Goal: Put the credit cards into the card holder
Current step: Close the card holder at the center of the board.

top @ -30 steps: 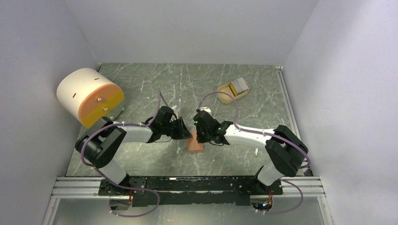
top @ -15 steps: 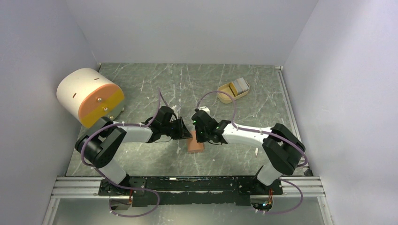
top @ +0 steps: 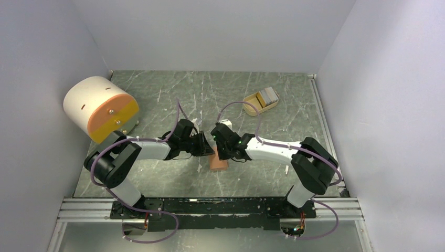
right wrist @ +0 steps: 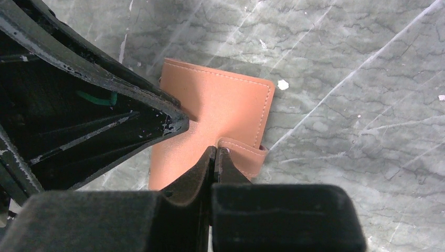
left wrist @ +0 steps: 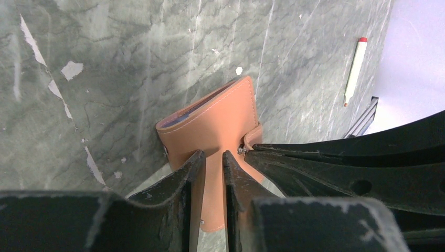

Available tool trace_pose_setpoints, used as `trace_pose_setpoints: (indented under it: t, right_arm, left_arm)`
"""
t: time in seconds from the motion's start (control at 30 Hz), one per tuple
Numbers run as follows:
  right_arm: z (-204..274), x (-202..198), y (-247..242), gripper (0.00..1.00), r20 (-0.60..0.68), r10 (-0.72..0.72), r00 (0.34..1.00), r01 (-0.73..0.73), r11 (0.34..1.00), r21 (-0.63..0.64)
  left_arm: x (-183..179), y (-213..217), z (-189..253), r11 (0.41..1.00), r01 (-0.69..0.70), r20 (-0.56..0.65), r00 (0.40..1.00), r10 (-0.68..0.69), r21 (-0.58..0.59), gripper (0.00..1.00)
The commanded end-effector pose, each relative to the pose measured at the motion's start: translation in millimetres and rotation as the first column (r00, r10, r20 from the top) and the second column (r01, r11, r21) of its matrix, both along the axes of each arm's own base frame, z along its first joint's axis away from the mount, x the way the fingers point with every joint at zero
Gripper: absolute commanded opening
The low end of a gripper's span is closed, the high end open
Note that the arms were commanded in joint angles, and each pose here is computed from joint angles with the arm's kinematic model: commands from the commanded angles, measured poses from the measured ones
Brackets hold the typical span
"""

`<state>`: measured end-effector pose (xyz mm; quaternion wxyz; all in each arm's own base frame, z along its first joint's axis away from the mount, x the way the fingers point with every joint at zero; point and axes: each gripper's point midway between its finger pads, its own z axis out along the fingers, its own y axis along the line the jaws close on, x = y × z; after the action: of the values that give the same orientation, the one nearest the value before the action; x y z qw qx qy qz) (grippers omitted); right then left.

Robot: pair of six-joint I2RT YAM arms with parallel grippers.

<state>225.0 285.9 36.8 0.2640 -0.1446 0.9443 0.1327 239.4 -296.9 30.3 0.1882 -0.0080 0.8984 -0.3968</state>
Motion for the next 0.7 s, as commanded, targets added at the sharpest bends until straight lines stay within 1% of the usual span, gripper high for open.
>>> trace_pose_setpoints:
  t: [0.0, 0.67]
  right_arm:
    - [-16, -14, -6, 0.00, -0.055, 0.021, 0.998, -0.024, 0.997, -0.067]
    - [-37, -19, 3, 0.00, -0.116, 0.055, 0.992, -0.064, 0.995, -0.075]
  left_arm:
    - [-8, 8, -18, 0.999, -0.002, -0.037, 0.999, 0.004, 0.038, 0.25]
    - [-10, 8, -21, 0.999, 0.003, -0.047, 0.999, -0.001, 0.037, 0.25]
